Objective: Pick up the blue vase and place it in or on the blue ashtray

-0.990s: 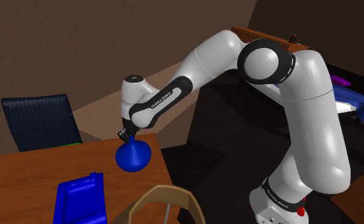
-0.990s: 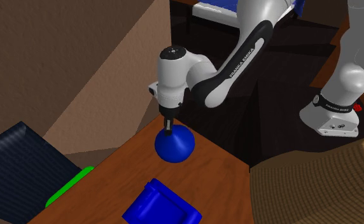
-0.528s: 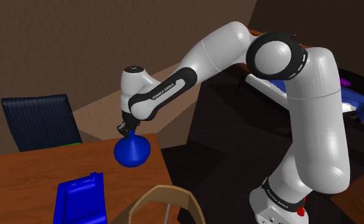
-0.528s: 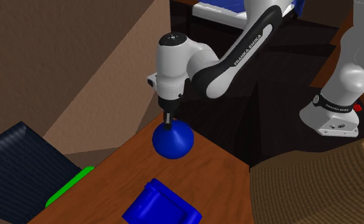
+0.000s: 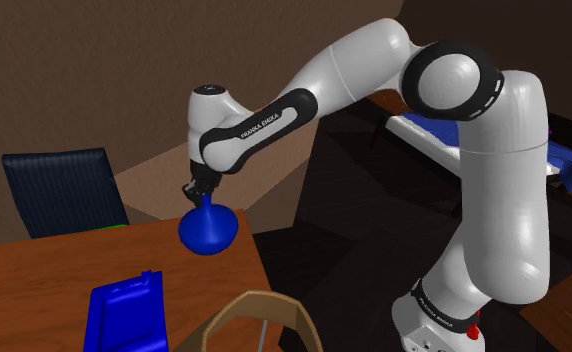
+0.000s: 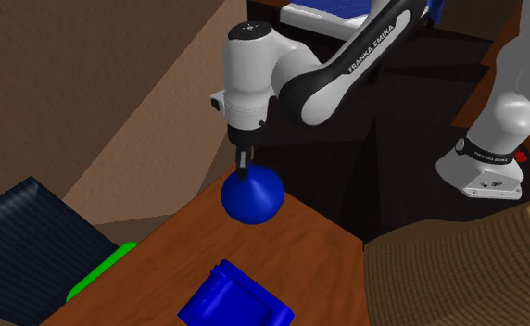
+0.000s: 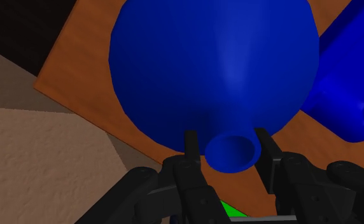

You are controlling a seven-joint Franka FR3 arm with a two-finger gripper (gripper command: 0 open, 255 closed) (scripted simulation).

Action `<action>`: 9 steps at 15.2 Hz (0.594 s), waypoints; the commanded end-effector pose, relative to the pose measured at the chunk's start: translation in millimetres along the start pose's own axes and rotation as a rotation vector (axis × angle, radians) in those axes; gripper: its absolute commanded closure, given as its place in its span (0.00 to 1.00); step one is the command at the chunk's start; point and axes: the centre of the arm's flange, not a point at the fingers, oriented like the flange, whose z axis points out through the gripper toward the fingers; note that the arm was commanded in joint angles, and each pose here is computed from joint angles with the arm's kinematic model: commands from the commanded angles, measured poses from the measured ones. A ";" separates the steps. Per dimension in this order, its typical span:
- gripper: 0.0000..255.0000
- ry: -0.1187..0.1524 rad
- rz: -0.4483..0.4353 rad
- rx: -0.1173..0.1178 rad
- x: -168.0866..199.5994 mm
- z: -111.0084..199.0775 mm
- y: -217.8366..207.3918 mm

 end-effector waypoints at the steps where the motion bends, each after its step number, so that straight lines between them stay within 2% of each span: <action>1: 1.00 0.001 0.000 0.000 0.9 -10.5 0.3; 2: 1.00 0.001 0.000 0.000 1.3 -15.1 0.3; 9: 1.00 0.001 0.000 0.000 14.8 -41.8 -87.1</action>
